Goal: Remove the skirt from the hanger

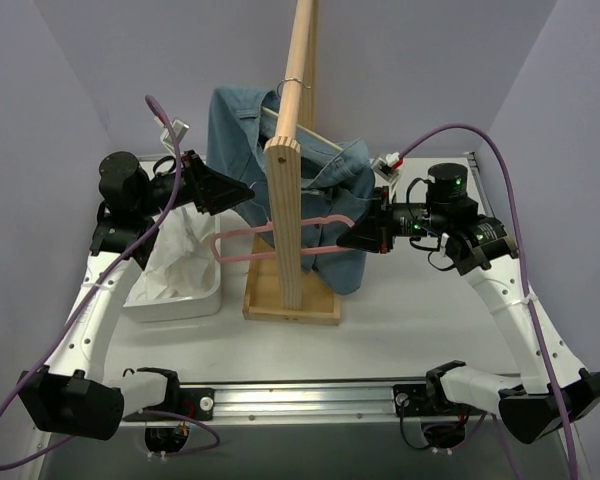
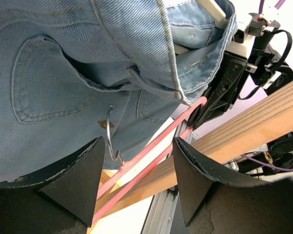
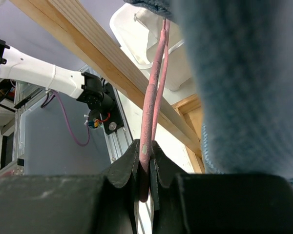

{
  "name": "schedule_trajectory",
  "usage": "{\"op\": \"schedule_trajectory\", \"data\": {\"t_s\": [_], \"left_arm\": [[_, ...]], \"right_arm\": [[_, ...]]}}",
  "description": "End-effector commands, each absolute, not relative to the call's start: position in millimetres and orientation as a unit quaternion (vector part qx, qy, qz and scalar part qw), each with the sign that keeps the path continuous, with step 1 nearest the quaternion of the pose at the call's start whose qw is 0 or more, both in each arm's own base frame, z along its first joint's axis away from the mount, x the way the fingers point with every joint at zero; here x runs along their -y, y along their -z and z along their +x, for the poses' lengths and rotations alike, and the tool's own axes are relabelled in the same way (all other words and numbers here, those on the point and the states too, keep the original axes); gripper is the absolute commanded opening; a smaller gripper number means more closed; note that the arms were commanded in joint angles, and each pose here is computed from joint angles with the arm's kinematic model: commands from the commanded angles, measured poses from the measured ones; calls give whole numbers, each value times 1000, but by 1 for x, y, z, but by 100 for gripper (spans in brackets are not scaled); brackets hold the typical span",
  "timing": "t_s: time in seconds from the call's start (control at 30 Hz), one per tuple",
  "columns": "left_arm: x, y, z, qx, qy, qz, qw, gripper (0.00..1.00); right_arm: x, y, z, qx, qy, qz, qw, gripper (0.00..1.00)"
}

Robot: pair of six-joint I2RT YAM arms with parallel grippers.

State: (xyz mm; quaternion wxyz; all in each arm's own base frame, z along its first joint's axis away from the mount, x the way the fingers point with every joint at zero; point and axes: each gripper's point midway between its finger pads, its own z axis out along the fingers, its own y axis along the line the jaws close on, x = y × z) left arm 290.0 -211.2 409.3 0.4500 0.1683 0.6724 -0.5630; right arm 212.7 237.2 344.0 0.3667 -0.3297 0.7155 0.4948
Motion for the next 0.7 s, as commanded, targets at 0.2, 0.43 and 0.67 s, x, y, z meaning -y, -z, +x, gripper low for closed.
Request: {"op": "schedule_trajectory", "data": {"t_s": [0.2, 0.43, 0.67], "left_arm": [[217, -424, 292, -659, 561, 195, 461, 66], [225, -410, 298, -660, 582, 220, 421, 61], [230, -406, 295, -635, 616, 244, 397, 21]], "right_arm": [[-251, -364, 194, -675, -534, -369, 350, 0], [-251, -362, 192, -672, -536, -377, 344, 0], [-252, -354, 195, -677, -533, -379, 337, 0]]}}
